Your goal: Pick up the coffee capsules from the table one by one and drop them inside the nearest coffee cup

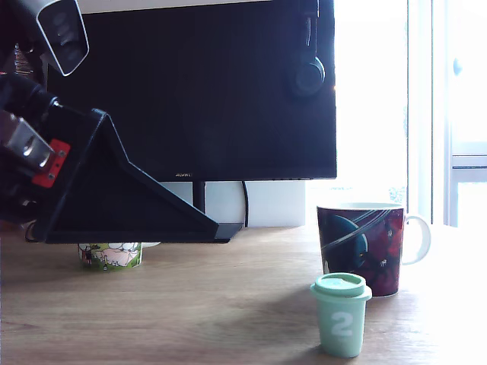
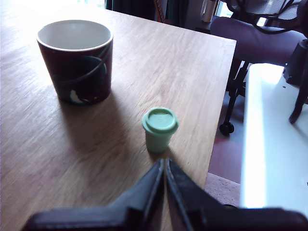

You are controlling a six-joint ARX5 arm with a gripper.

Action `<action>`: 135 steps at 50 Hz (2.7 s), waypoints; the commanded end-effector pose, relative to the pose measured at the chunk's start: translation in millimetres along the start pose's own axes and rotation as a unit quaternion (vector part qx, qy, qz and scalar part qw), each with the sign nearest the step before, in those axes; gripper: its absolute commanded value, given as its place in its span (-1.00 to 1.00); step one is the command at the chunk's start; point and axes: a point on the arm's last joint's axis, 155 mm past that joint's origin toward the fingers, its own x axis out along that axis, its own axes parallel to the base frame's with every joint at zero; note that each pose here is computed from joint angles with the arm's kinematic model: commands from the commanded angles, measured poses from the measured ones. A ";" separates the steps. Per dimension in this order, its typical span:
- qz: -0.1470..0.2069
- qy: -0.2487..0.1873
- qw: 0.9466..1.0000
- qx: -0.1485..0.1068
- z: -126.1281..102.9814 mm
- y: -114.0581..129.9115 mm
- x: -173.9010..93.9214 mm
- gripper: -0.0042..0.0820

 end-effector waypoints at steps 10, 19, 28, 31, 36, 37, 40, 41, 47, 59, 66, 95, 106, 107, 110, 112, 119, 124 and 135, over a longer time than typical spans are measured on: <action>-0.001 0.003 1.000 0.000 -4.8 -1.4 -1.0 -0.83; 0.006 0.006 1.000 0.000 -6.7 1.5 -0.8 0.60; 0.010 0.010 1.000 0.024 -9.5 3.5 0.9 0.79; 0.009 0.014 1.000 0.026 -12.7 4.2 2.5 0.79; 0.009 0.020 0.999 0.025 -18.2 5.7 6.2 0.79; 0.009 0.019 0.999 0.026 -18.3 6.0 6.9 0.79; 0.009 0.016 0.999 0.027 -18.3 7.2 9.7 0.79; 0.009 0.015 0.999 0.028 -18.2 7.6 10.6 0.79; 0.007 0.012 0.999 0.028 -18.2 8.2 13.9 0.79; -0.014 0.017 0.999 0.032 -19.3 3.4 21.4 0.79; -0.022 0.017 0.999 0.029 -14.8 3.5 29.9 0.79; -0.054 0.064 0.996 0.015 -9.0 3.7 80.1 0.78; -0.056 0.113 0.992 -0.001 -21.3 10.1 96.1 0.78; -0.056 0.118 0.991 -0.002 -22.3 10.6 97.5 0.78; -0.058 0.130 0.990 -0.003 -25.9 11.1 100.8 0.78; -0.060 0.136 0.989 0.000 -28.0 10.1 103.1 0.78; -0.062 0.147 0.987 0.000 -30.3 9.5 108.0 0.78; -0.059 0.153 0.986 -0.001 -31.4 10.2 109.4 0.68; -0.052 0.158 0.986 0.002 -33.4 11.4 109.7 0.01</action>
